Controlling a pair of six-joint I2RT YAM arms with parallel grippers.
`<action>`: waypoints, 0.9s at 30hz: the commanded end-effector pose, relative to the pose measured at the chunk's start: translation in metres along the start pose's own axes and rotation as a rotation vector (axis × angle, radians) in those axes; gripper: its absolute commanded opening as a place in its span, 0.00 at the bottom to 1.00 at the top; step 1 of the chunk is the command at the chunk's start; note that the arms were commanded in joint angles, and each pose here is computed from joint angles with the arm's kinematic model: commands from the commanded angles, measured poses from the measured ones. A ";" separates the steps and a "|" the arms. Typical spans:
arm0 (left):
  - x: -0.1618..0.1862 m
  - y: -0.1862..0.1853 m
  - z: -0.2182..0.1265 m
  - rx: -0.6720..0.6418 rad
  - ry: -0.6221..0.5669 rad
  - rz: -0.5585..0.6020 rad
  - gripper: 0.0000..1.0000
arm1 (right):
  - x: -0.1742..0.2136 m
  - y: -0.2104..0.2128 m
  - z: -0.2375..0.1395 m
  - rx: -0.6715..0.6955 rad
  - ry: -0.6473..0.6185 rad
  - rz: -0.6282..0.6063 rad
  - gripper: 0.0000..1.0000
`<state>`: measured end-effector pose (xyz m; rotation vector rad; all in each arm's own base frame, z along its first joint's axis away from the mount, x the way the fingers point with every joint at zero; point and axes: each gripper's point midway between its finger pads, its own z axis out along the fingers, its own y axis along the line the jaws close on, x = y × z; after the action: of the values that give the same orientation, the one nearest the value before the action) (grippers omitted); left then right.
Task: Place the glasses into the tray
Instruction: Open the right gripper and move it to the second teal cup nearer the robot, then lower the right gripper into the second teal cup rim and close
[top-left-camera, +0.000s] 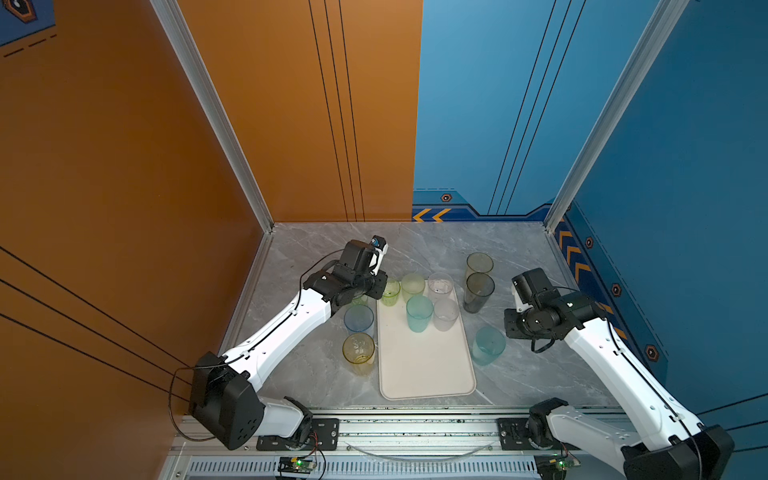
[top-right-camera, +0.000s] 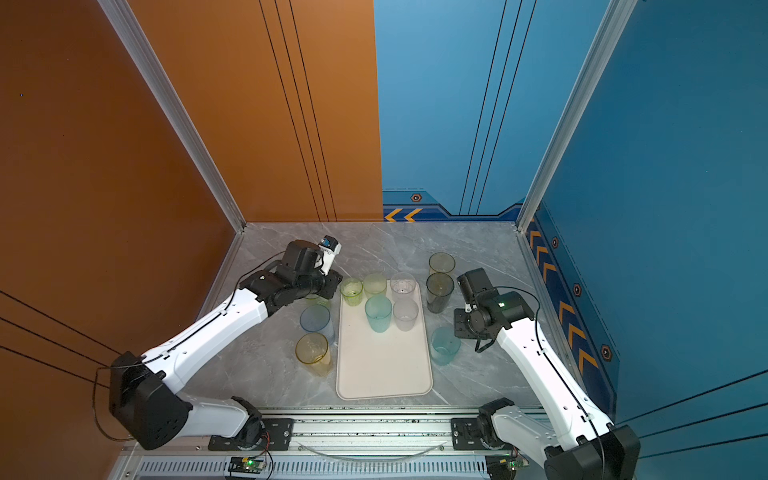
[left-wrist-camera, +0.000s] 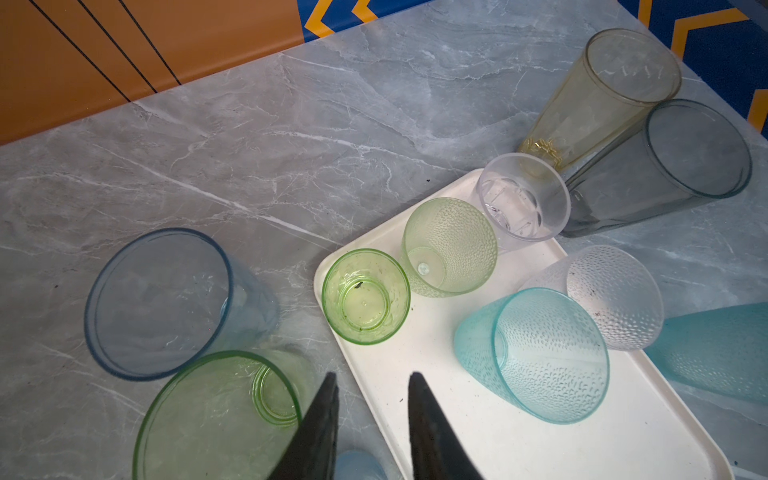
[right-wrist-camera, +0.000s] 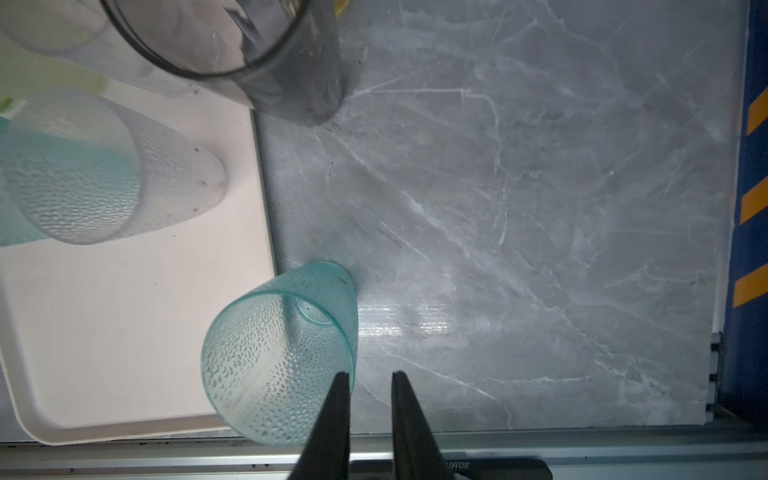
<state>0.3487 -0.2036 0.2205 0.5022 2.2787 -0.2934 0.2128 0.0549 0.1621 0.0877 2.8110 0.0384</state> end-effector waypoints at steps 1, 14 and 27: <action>-0.007 -0.004 -0.001 0.006 -0.003 0.021 0.30 | 0.015 0.000 0.003 -0.016 0.048 0.026 0.18; -0.003 -0.004 0.002 0.006 0.005 0.022 0.30 | 0.030 0.005 0.013 -0.043 0.109 0.021 0.17; -0.002 -0.003 0.000 0.004 0.005 0.020 0.30 | 0.033 0.008 0.022 -0.051 0.131 0.015 0.17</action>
<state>0.3494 -0.2041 0.2193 0.5030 2.2820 -0.2923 0.1935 0.0622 0.1369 0.0831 2.9113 0.1029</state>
